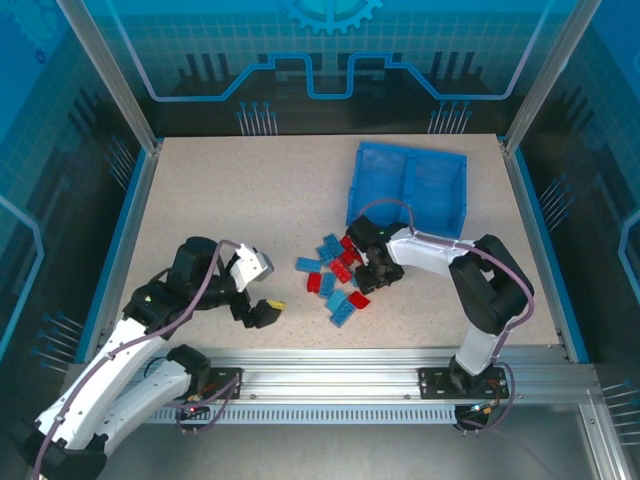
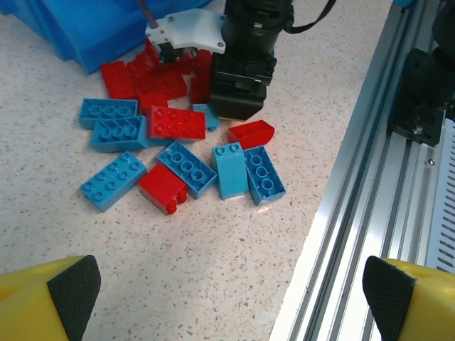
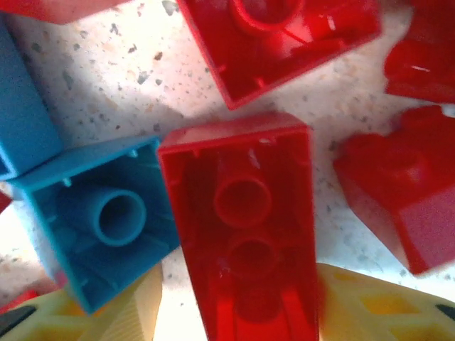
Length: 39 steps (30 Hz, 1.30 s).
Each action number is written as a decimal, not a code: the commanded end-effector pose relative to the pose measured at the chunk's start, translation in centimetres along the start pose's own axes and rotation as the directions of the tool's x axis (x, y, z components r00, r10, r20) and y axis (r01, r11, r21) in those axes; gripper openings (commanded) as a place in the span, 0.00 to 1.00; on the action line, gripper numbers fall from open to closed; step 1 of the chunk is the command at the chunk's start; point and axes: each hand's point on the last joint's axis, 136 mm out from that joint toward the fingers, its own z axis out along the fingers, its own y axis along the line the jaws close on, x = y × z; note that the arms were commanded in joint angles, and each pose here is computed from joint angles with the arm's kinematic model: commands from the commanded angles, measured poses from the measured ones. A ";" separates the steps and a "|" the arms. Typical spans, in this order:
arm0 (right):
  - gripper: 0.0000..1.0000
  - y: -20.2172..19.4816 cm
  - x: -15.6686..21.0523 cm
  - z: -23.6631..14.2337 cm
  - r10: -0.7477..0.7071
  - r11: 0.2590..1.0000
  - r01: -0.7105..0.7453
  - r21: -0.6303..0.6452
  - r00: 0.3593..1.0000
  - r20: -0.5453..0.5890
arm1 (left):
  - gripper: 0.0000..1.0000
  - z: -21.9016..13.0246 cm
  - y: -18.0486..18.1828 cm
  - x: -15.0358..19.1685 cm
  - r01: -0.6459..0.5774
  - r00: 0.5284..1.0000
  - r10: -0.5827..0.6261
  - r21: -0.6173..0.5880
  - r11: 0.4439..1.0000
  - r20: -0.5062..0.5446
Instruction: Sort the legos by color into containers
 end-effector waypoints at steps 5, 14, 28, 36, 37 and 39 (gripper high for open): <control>0.41 0.3 -0.7 0.5 0.013 1.000 -0.013 -0.010 1.000 0.010 | 0.99 1.4 0.2 -1.3 -0.016 0.998 0.013 0.043 0.999 0.060; 0.29 -0.9 -1.8 -7.8 0.109 0.994 -0.109 -0.010 0.963 0.247 | 0.99 1.7 0.6 -3.6 -0.012 0.993 0.005 0.057 0.998 0.117; 0.31 -19.2 -8.9 -15.9 0.620 0.758 -0.637 -0.143 0.634 0.462 | 0.99 3.0 3.5 -7.1 0.016 0.988 -0.013 -0.017 1.000 0.155; 0.31 -23.1 -13.3 -7.7 0.721 0.688 -0.718 -0.108 0.659 0.212 | 0.99 3.5 5.1 -7.1 0.225 0.970 -0.219 -0.057 0.973 0.105; 0.31 -23.4 -13.3 -6.5 0.737 0.672 -0.734 -0.099 0.650 0.185 | 0.99 3.7 5.3 -7.1 0.261 0.962 -0.254 -0.053 0.964 0.102; 0.31 -23.8 -13.2 -5.0 0.754 0.654 -0.752 -0.086 0.639 0.149 | 0.99 4.1 5.8 -7.3 0.322 0.943 -0.315 -0.058 0.945 0.107</control>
